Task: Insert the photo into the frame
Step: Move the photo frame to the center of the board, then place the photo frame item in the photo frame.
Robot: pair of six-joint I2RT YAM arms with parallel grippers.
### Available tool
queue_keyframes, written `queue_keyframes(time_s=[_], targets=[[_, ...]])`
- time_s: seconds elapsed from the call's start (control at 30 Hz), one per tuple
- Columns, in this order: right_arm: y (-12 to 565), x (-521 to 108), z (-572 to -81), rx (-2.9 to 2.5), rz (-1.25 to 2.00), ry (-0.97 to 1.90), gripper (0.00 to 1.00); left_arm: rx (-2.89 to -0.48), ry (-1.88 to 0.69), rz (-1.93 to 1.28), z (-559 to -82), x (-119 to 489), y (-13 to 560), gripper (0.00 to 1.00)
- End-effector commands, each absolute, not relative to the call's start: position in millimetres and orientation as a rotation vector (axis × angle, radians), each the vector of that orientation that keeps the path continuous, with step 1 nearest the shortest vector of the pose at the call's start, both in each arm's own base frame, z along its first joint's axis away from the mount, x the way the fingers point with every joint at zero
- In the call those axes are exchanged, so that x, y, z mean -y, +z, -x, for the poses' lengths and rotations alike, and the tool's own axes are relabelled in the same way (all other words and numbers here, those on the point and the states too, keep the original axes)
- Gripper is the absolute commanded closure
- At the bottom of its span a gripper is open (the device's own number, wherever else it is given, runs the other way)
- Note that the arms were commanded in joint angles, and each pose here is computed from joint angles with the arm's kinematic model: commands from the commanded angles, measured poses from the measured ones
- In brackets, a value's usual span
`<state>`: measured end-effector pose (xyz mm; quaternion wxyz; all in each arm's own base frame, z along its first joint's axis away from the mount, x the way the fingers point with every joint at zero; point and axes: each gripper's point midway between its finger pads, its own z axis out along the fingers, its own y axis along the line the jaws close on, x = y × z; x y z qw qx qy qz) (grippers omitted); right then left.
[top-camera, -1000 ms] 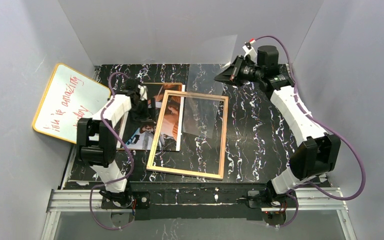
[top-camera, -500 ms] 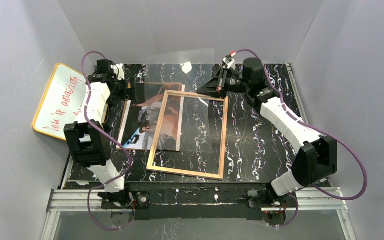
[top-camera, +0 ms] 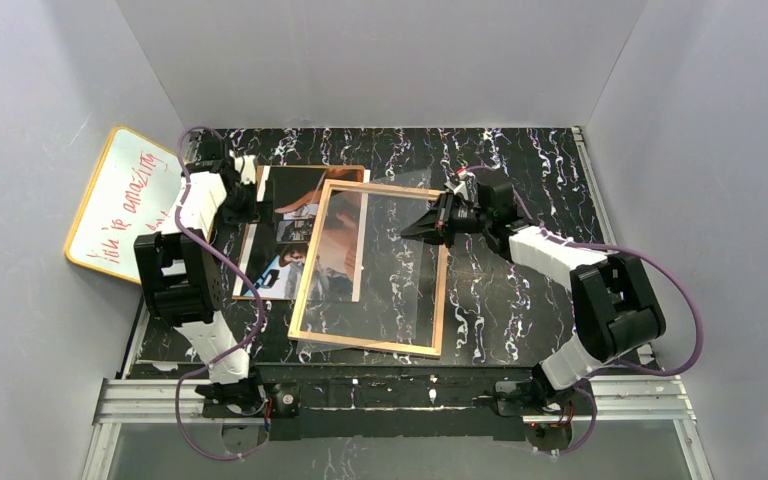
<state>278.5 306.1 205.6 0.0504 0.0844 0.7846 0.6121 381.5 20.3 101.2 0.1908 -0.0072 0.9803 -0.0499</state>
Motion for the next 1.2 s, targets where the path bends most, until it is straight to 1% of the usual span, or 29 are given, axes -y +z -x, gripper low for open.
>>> queue_keyframes(time_s=[0.0, 0.13, 0.17, 0.2, 0.23, 0.27, 0.37, 0.53, 0.6, 0.73, 0.83, 1.0, 1.07, 1.17], targets=[[193.2, -293.1, -287.8, -2.339, -0.192, 1.803, 0.99, -2.827, -0.147, -0.061, -362.1, -16.6, 81.1, 0.03], [172.5, -281.3, -292.0, -2.391, -0.179, 1.735, 0.99, -2.871, -0.154, -0.146, -348.9, -3.7, 66.0, 0.09], [169.4, -278.8, -294.1, -2.402, -0.172, 1.712, 0.99, -2.878, -0.164, -0.173, -345.8, 1.0, 62.6, 0.13], [167.5, -276.9, -296.4, -2.405, -0.153, 1.681, 0.99, -2.887, -0.174, -0.196, -342.3, 5.2, 58.3, 0.21], [165.4, -275.6, -297.3, -2.415, -0.151, 1.659, 0.99, -2.891, -0.177, -0.221, -340.3, 9.9, 55.3, 0.25], [165.8, -274.8, -299.1, -2.412, -0.125, 1.637, 0.99, -2.897, -0.181, -0.239, -338.1, 13.2, 51.6, 0.33], [166.9, -274.0, -301.2, -2.404, -0.090, 1.605, 0.99, -2.904, -0.195, -0.320, -333.5, 31.0, 44.1, 0.48], [196.3, -278.2, -300.4, -2.288, 0.035, 1.653, 0.99, -2.905, -0.322, -0.325, -332.5, 50.1, 43.9, 0.69], [216.1, -282.7, -296.5, -2.224, 0.113, 1.683, 0.99, -2.913, -0.325, -0.320, -334.6, 50.4, 45.6, 0.75], [251.6, -295.7, -287.4, -2.129, 0.244, 1.758, 0.99, -2.886, -0.338, -0.222, -349.3, 40.1, 58.2, 0.77], [282.4, -305.1, -275.0, -2.039, 0.331, 1.860, 0.99, -2.874, -0.330, -0.110, -360.9, 17.9, 67.0, 0.78], [322.9, -306.1, -260.5, -1.883, 0.398, 1.996, 0.99, -2.883, -0.280, -0.065, -364.1, 2.9, 64.0, 0.80], [324.4, -307.1, -261.1, -1.864, 0.402, 2.019, 0.99, -2.887, -0.281, -0.056, -363.6, 1.2, 62.4, 0.82], [290.1, -311.4, -277.8, -1.988, 0.312, 1.980, 0.99, -2.885, -0.278, -0.056, -363.7, 0.3, 63.6, 0.85]])
